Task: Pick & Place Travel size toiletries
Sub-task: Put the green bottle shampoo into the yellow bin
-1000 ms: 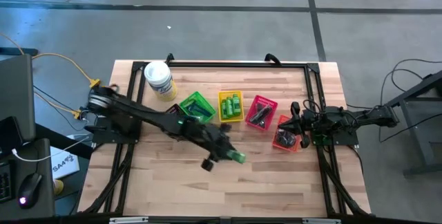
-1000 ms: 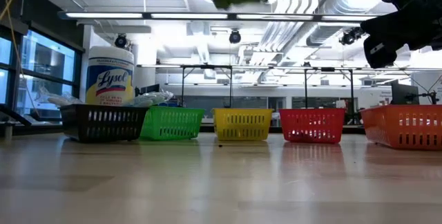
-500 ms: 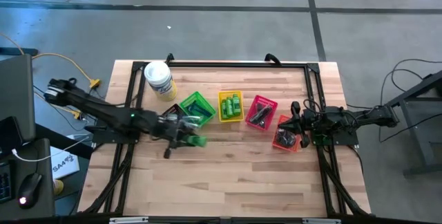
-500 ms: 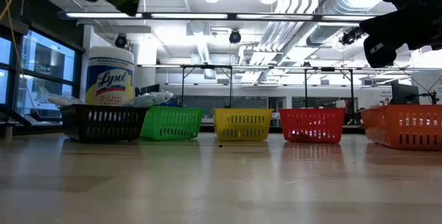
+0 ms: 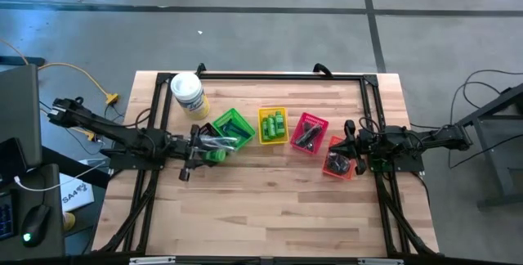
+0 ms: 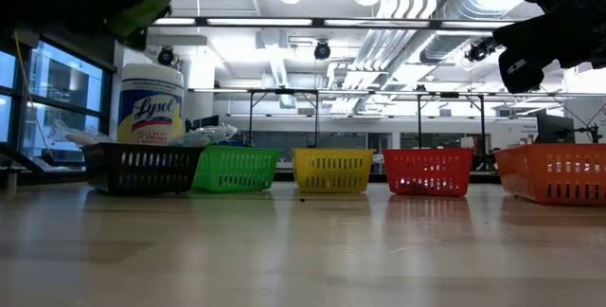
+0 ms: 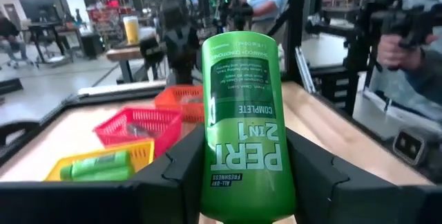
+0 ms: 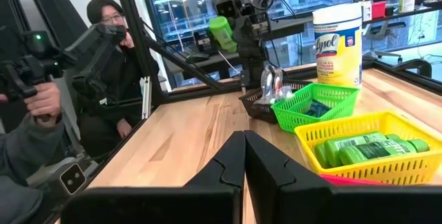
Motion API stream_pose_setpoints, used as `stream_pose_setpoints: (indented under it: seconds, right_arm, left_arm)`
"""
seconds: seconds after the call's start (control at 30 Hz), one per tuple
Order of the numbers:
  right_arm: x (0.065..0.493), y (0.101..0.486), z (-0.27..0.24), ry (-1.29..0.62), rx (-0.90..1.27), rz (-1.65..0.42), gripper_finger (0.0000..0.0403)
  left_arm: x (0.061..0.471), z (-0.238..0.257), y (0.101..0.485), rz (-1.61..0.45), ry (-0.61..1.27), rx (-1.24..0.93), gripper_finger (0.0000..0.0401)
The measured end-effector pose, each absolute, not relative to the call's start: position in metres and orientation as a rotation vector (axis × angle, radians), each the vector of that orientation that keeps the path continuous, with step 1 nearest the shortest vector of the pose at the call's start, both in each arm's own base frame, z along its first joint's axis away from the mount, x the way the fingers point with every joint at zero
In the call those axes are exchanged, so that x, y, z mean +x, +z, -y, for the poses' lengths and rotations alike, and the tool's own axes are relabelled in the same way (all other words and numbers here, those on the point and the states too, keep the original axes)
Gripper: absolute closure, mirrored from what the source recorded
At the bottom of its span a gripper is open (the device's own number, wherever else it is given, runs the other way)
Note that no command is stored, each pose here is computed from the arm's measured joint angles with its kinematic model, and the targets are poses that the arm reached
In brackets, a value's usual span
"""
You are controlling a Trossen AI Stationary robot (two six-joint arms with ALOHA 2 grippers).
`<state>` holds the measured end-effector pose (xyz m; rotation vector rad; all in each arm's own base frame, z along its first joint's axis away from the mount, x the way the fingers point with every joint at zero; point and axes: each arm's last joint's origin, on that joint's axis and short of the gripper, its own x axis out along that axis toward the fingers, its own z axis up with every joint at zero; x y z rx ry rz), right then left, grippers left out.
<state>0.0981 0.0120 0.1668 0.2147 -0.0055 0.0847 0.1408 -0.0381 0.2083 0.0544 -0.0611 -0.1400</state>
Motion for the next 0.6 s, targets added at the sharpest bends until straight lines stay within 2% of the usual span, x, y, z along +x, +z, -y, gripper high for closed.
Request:
stream_pose_setpoints:
  seconds: [0.3, 0.6]
  right_arm:
    - [0.098, 0.167, -0.012, 0.085, 0.214, 0.005, 0.0400]
    - [0.098, 0.167, -0.012, 0.085, 0.209, 0.004, 0.0400]
  left_arm:
    - [0.131, 0.034, 0.188, 0.058, -0.120, 0.053, 0.0254]
    - [0.130, 0.034, 0.185, 0.051, -0.116, 0.054, 0.0254]
